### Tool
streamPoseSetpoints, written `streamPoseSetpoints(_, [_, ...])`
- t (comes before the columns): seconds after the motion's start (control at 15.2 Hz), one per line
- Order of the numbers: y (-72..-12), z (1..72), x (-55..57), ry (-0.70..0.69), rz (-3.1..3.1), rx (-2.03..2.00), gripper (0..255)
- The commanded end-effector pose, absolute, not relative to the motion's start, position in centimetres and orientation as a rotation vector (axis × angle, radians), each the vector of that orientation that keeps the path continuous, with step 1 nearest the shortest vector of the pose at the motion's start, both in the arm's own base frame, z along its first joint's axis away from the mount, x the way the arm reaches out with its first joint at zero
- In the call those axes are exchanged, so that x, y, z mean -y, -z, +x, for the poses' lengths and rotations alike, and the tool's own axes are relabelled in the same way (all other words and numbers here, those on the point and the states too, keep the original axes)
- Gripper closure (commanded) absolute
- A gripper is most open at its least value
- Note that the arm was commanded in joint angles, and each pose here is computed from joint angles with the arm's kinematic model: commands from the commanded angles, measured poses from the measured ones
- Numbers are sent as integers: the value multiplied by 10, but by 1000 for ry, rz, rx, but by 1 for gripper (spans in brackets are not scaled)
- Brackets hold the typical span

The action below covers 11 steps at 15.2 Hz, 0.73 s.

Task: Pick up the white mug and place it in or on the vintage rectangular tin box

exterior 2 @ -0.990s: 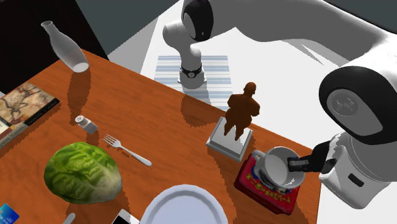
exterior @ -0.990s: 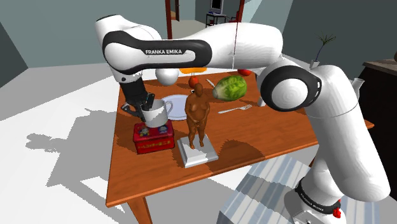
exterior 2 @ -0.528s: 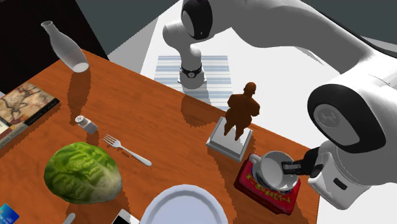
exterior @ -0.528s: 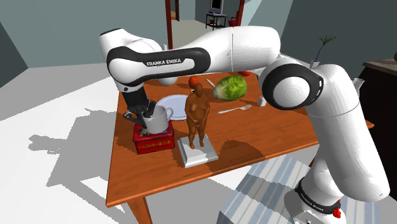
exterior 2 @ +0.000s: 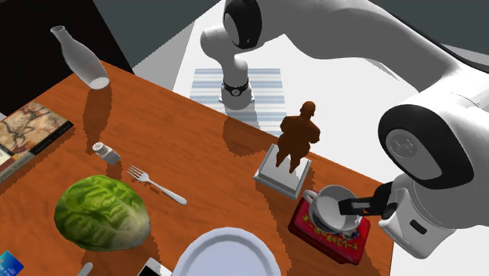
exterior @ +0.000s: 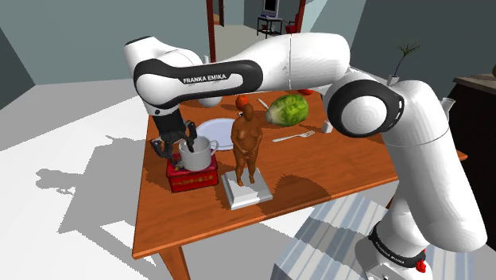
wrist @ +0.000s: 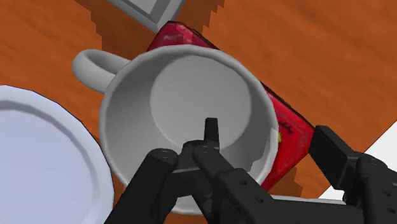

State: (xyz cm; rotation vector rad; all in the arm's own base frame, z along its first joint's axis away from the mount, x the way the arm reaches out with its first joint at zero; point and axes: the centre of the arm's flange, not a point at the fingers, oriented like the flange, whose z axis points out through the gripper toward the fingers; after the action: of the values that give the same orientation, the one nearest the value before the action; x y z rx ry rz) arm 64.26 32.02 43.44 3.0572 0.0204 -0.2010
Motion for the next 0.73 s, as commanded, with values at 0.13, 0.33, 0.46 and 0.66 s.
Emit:
streamPoseSetpoints(0.13, [-434, 643, -320, 201, 3057, -20, 0])
streamPoseSetpoints(0.33, [-460, 646, -322, 201, 3057, -20, 0])
streamPoseSetpoints(0.46, [-484, 649, -324, 201, 3057, -20, 0])
streamPoseSetpoints(0.66, [-484, 649, -324, 201, 3057, -20, 0])
